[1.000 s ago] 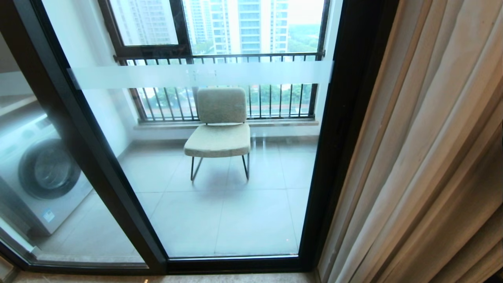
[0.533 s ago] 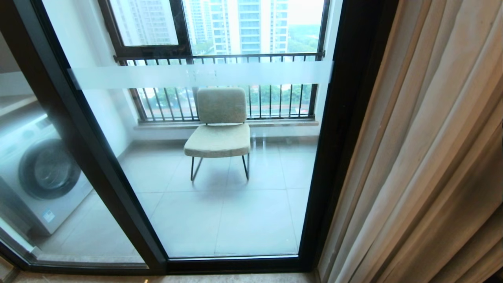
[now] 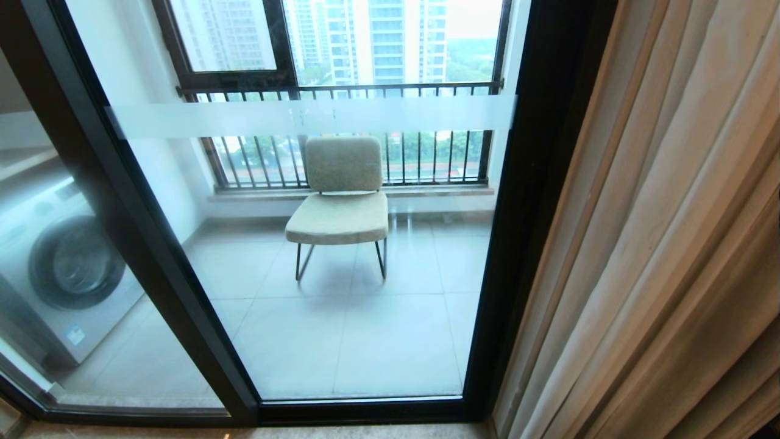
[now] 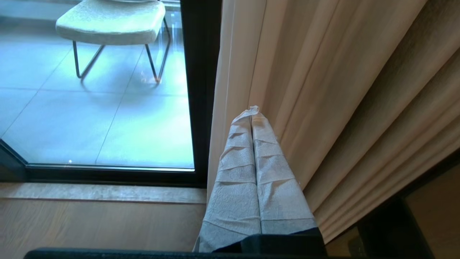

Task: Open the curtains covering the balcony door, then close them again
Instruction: Close the inner curtains on both sides

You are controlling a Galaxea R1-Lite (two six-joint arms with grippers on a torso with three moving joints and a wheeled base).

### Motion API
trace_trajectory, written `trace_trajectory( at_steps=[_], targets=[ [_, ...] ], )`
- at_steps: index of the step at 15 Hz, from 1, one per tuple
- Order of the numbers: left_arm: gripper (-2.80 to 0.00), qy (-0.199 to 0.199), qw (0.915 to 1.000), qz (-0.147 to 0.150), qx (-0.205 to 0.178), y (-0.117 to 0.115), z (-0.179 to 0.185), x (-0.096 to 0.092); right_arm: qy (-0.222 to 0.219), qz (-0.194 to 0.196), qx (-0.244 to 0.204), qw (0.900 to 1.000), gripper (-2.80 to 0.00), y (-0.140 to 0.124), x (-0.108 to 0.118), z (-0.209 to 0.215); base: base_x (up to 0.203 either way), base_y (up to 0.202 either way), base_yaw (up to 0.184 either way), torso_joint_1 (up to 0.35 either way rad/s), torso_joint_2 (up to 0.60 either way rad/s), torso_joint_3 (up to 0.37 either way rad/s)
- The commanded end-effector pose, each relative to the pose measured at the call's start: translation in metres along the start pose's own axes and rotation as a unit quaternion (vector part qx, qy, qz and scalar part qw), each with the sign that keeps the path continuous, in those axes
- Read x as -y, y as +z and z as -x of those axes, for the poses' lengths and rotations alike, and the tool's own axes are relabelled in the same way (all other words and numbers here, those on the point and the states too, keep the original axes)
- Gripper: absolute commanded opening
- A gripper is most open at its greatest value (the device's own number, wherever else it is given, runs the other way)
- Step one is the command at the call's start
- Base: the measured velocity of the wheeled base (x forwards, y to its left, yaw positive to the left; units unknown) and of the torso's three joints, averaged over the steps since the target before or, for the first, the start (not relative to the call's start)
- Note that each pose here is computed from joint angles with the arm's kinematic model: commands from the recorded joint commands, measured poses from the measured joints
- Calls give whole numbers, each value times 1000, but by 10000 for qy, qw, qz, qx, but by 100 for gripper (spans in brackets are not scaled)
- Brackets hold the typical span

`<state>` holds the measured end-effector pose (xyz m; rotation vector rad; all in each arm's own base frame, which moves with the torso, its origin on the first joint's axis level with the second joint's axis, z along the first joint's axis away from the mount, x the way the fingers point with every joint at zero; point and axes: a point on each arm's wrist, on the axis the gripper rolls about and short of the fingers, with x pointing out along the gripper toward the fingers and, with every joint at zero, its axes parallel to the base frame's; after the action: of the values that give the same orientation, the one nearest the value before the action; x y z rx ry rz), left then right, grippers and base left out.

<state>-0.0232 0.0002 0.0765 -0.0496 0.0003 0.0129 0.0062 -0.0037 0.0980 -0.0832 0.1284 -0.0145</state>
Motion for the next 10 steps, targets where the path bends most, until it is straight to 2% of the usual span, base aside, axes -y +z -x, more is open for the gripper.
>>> trace_trajectory(
  at_steps=[1, 4, 7, 10],
  targets=[
    [-280, 4, 10000, 5, 3, 0, 0, 0, -192, -59, 31, 9998, -280, -3, 0, 3, 0, 0, 0, 0, 0, 0],
    [-280, 4, 10000, 5, 3, 0, 0, 0, -132, -103, -152, 9997, -280, -8, -3, 4, 0, 0, 0, 0, 0, 0],
    [-280, 4, 10000, 5, 7, 0, 0, 0, -36, -109, -99, 9999, -280, -18, -5, 13, 0, 0, 0, 0, 0, 0],
    [-280, 4, 10000, 5, 4, 0, 0, 0, 27, -150, 451, 9989, -280, -24, -5, 23, 0, 0, 0, 0, 0, 0]
  ],
)
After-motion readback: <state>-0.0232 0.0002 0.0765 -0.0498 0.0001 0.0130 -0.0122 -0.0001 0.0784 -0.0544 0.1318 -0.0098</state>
